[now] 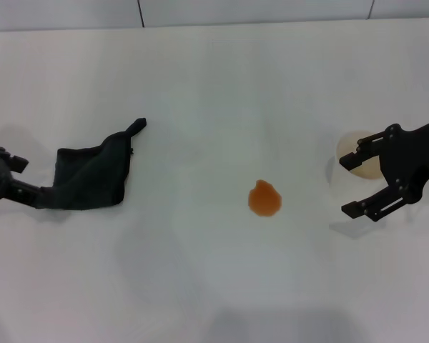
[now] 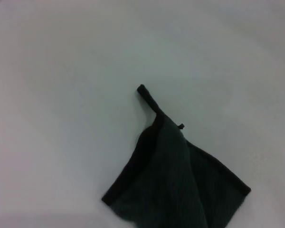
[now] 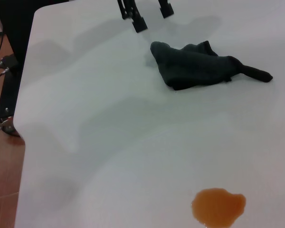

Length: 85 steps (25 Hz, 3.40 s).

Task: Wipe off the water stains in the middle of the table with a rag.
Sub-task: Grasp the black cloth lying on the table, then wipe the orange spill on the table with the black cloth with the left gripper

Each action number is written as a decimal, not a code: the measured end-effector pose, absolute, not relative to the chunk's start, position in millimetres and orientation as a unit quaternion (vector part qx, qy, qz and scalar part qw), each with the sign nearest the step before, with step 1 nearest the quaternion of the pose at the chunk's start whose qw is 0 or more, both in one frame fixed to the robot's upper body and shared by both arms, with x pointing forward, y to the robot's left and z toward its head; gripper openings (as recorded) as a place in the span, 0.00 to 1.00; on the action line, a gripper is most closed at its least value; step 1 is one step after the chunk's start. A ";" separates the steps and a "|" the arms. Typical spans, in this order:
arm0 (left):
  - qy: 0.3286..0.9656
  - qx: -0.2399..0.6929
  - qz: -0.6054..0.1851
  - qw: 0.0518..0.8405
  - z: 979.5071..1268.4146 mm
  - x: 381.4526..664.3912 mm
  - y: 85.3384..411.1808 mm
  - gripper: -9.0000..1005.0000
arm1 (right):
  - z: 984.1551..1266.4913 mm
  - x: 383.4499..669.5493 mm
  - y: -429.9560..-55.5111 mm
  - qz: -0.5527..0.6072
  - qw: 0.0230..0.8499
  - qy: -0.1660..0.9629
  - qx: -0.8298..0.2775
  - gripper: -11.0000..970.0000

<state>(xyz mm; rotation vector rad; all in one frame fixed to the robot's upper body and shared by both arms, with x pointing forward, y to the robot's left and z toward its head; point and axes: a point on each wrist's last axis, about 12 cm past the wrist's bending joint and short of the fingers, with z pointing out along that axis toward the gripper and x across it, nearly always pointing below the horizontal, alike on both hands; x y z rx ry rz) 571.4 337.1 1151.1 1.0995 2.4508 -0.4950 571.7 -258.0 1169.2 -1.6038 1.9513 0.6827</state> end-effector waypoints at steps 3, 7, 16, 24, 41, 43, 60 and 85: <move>0.880 0.389 -0.177 0.206 1149.0 575.8 328.8 0.87 | 1168.1 571.5 -257.6 0.253 0.259 0.721 -0.591 0.87; 0.884 0.381 -0.171 0.209 1145.0 580.9 315.1 0.87 | 1165.5 569.6 -259.4 0.256 0.257 0.723 -0.588 0.87; 0.899 0.347 -0.160 0.213 1136.7 587.2 308.1 0.87 | 1165.9 570.2 -257.8 0.257 0.259 0.721 -0.589 0.87; 0.897 0.356 -0.173 0.198 1122.6 592.0 291.3 0.87 | 1166.3 571.4 -256.7 0.254 0.261 0.719 -0.592 0.87; 0.904 0.355 -0.153 0.183 1114.4 595.8 283.6 0.63 | 1165.2 572.3 -257.9 0.250 0.265 0.722 -0.588 0.87; 0.906 0.352 -0.149 0.182 1114.3 596.2 284.9 0.60 | 1165.3 572.4 -257.8 0.250 0.265 0.722 -0.588 0.87; 0.908 0.352 -0.144 0.179 1109.0 600.2 278.9 0.07 | 1165.7 573.0 -256.0 0.251 0.267 0.720 -0.589 0.87; 0.829 0.459 -0.245 0.206 1124.5 625.8 146.4 0.06 | 1161.4 572.4 -253.2 0.255 0.272 0.717 -0.589 0.87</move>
